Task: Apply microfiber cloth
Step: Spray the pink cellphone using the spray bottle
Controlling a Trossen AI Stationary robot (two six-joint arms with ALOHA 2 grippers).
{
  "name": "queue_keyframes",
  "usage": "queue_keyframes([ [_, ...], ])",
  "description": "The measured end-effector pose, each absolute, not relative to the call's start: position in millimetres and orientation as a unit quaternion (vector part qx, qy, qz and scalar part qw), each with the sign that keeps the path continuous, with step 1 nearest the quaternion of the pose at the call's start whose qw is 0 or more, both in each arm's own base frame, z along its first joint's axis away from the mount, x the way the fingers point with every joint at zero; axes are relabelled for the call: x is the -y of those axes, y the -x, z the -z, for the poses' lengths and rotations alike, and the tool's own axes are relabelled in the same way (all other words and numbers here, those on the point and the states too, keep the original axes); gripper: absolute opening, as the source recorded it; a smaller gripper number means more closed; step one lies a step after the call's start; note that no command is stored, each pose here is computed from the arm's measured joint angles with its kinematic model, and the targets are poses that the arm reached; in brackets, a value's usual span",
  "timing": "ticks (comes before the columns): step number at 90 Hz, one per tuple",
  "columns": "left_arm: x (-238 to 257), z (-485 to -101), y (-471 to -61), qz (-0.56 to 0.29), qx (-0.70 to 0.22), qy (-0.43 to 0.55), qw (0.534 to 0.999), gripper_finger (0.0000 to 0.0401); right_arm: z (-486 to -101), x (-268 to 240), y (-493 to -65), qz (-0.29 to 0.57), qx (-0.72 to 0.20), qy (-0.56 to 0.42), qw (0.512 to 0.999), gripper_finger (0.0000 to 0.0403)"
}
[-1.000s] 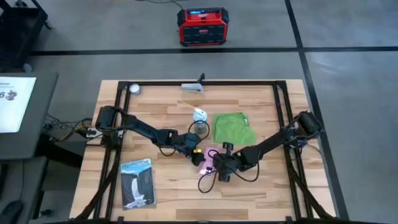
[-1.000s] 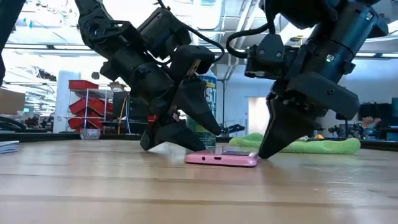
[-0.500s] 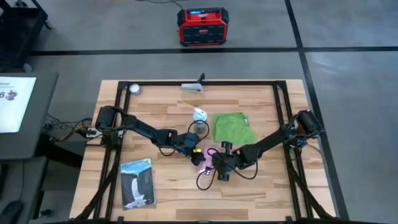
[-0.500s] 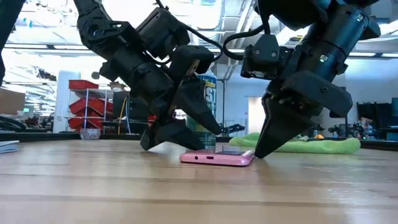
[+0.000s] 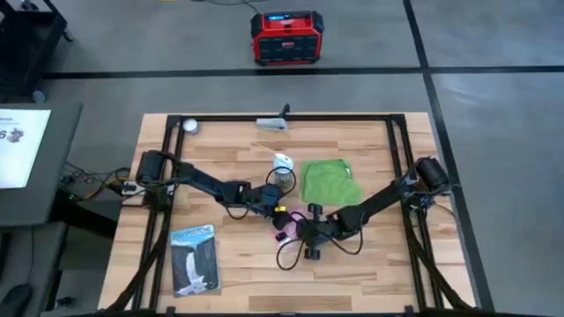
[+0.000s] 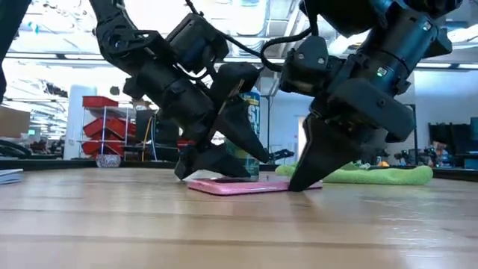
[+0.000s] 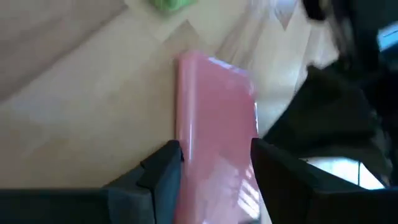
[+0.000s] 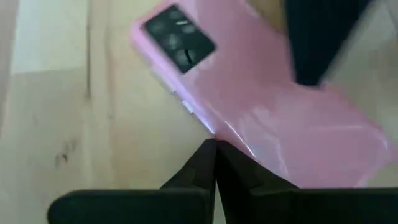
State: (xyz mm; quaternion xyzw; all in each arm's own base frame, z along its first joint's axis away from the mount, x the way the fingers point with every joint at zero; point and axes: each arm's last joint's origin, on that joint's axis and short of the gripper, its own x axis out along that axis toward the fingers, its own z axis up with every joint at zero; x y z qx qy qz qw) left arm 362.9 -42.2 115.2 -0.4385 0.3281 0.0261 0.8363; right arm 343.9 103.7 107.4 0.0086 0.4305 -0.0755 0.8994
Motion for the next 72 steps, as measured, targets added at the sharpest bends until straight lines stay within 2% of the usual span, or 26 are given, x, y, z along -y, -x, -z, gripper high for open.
queue_keyframes([
  [12, 52.7, -114.3, -359.8, 0.032, -0.367, 0.446, 0.815, 0.0169, -108.3, -100.1, -347.1, 0.089, -0.42, -0.009, 0.903, 0.0],
  [28, 49.1, -108.5, -353.9, -0.015, -0.401, 0.426, 0.811, 0.0176, -107.7, -100.8, -346.1, 0.085, -0.425, -0.009, 0.901, 0.0],
  [42, 46.3, -111.7, -354.5, -0.011, -0.391, 0.421, 0.818, 0.0181, -107.3, -105.5, -343.7, 0.078, -0.429, -0.007, 0.9, 0.0],
  [57, 41.8, -129.4, -352.3, -0.003, -0.365, 0.414, 0.834, 0.0183, -106.4, -107.4, -342.0, 0.076, -0.434, -0.004, 0.898, 0.0],
  [72, 37.3, -172.8, -347.3, 0.019, -0.303, 0.39, 0.869, 0.0183, -106.0, -108.9, -341.1, 0.071, -0.437, -0.006, 0.897, 0.0],
])
